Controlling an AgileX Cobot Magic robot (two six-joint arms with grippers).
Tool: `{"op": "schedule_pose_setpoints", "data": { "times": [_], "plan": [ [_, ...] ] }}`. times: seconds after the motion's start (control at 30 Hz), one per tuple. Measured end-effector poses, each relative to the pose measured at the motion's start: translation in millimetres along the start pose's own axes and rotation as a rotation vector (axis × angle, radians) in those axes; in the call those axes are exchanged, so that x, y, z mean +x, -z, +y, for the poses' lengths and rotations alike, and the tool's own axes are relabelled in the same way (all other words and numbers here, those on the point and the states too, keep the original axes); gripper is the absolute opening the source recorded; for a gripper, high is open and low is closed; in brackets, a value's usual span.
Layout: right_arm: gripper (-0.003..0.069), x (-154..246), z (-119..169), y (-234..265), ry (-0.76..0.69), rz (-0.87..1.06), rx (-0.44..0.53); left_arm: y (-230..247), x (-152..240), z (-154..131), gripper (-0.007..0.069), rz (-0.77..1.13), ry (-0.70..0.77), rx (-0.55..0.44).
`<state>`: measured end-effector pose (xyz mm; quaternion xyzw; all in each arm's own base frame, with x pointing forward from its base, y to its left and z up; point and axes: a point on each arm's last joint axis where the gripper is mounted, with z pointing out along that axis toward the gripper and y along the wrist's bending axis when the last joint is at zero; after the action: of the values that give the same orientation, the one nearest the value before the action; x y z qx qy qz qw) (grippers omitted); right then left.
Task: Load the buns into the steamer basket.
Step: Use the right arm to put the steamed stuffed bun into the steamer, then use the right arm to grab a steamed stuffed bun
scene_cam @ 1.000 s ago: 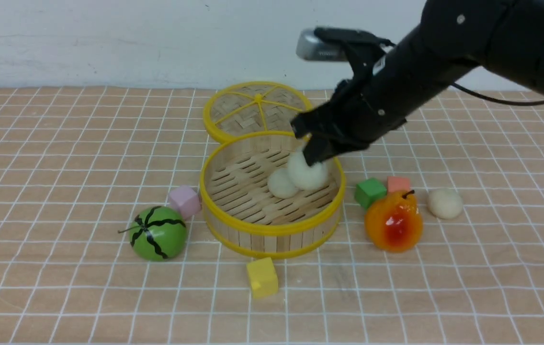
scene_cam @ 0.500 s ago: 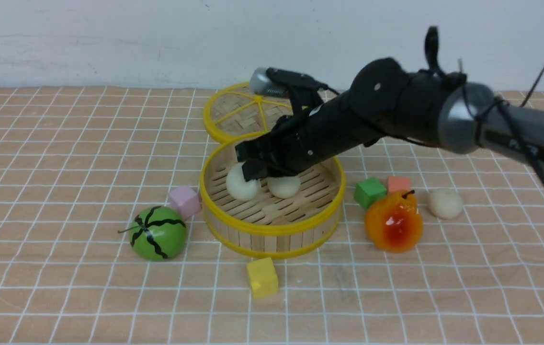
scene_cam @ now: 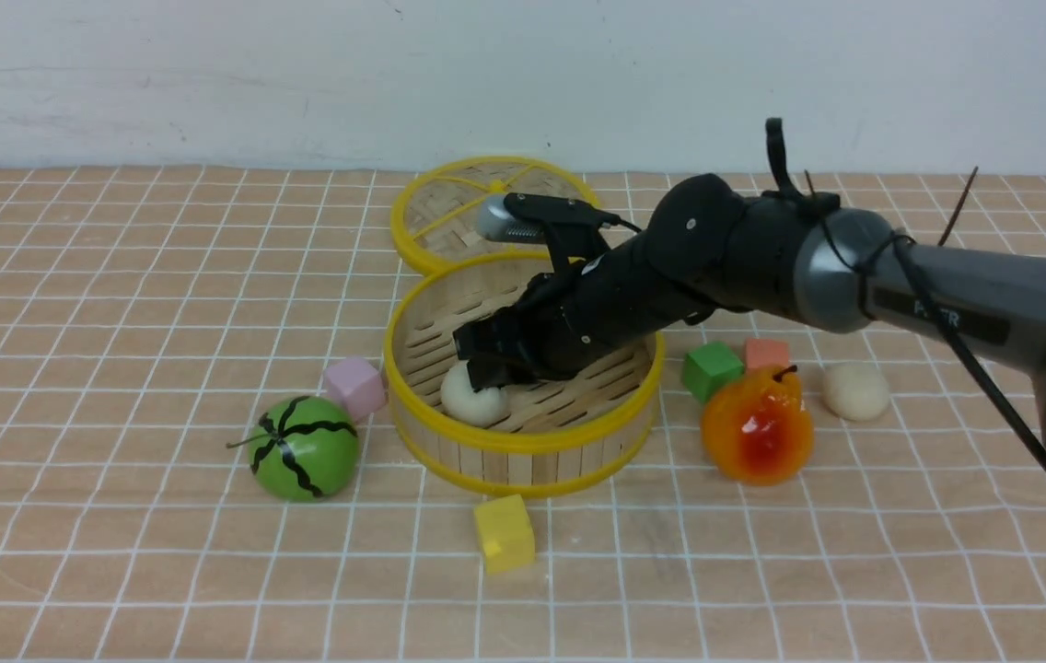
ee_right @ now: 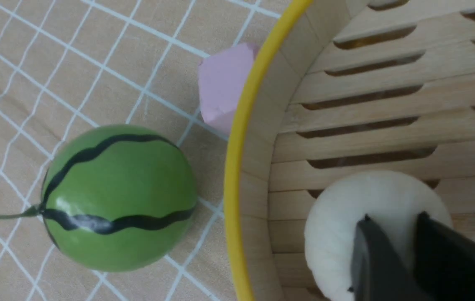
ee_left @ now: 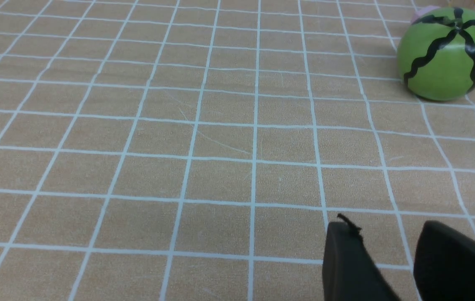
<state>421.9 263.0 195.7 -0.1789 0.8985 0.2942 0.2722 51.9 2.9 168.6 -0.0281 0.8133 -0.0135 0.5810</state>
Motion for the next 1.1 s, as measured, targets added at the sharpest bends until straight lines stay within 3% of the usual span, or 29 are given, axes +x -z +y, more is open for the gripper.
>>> {"op": "schedule_pose_setpoints", "data": {
  "times": [0.1, 0.27, 0.57, 0.67, 0.8, 0.93, 1.1],
  "plan": [
    [0.0294, -3, 1, 5, 0.011, -0.007, 0.005, 0, 0, 0, 0.0239, 0.000, 0.000, 0.000],
    [0.0390, -16, 3, 32, -0.013, -0.037, 0.020, 0, 0, 0, 0.0239, 0.000, 0.000, 0.000],
    [0.0405, -37, -8, 103, -0.028, -0.073, 0.194, 0, 0, 0, 0.0239, 0.000, 0.000, 0.000],
    [0.0405, -43, -34, 143, -0.044, -0.066, 0.337, 0, 0, 0, 0.0239, 0.000, 0.000, 0.000],
    [0.0405, -44, -68, 177, -0.102, -0.062, 0.441, 0, 0, 0, 0.0239, 0.000, 0.000, 0.000],
    [0.0405, -37, -108, 200, -0.189, -0.020, 0.515, 0, 0, 0, 0.0239, 0.000, 0.000, 0.000],
    [0.0405, -28, -129, 193, -0.234, 0.046, 0.535, 0, 0, 0, 0.0239, 0.000, 0.000, 0.000]
  ]
}}
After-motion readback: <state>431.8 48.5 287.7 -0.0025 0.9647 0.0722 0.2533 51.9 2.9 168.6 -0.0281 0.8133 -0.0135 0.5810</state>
